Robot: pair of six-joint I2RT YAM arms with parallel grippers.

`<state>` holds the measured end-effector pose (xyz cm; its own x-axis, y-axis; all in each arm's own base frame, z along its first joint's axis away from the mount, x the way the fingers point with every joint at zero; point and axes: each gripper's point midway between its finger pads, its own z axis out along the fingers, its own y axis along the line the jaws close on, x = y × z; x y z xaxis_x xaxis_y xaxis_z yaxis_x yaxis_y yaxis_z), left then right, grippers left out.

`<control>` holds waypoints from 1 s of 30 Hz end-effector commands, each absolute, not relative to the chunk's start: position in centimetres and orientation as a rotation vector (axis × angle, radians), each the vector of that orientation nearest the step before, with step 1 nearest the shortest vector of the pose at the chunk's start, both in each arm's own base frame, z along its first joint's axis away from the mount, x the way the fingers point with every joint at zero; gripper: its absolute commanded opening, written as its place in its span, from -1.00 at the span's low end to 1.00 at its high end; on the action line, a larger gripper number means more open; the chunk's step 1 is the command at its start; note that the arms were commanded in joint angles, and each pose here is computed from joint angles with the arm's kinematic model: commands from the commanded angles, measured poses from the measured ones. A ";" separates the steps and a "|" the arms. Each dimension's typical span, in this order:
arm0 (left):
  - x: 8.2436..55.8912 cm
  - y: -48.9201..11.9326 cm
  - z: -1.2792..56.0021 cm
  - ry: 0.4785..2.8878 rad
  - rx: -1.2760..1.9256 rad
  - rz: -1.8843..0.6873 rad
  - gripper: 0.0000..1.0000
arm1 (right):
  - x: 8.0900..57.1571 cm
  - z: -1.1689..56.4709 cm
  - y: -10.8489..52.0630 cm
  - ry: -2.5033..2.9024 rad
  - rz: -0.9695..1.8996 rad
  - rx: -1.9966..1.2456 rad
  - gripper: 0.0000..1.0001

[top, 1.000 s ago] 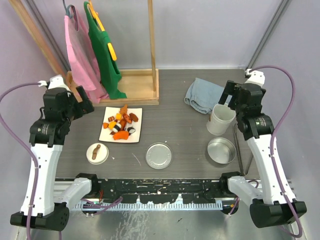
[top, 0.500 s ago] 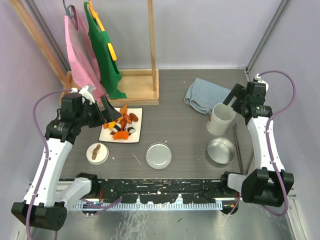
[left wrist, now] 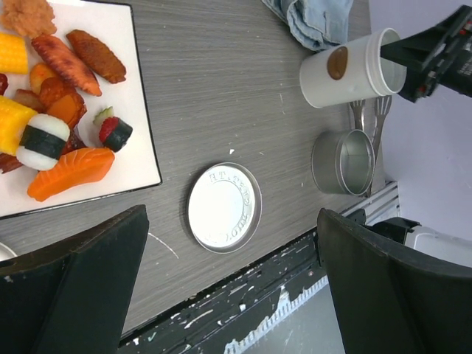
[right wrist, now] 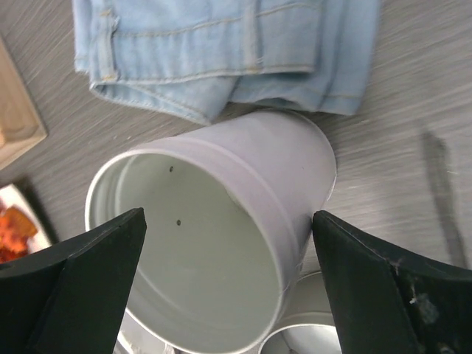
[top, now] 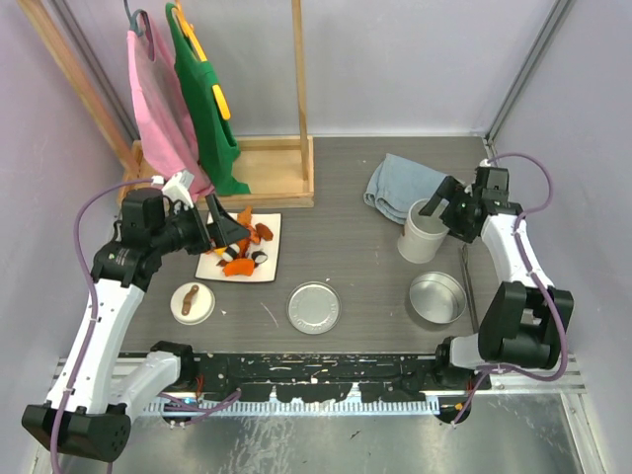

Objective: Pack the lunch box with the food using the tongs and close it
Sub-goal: Move the packing box to the center of the board.

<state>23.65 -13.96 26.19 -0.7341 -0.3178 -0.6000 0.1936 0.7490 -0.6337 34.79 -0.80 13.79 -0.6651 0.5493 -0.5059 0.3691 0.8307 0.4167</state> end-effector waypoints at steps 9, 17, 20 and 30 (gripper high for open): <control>24.0 -15.1 27.9 2.134 -0.031 -0.983 0.96 | 36.7 15.3 10.4 2.387 0.820 0.294 1.00; 23.2 -14.8 27.5 2.144 -0.027 -0.969 0.96 | 36.4 17.9 4.1 2.303 0.346 0.468 1.00; 23.2 -14.7 27.3 2.138 -0.023 -0.962 0.96 | 33.5 18.7 0.4 2.218 0.124 0.620 1.00; 23.9 -15.4 26.8 2.152 -0.018 -1.008 0.96 | 23.9 14.7 5.9 2.377 0.504 0.740 1.00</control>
<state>23.41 -14.65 25.47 -0.7459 -0.3094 -0.5898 0.2185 0.7229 -0.6555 27.63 2.61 19.57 -0.5260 0.5372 -0.6594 0.3296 0.8435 0.4242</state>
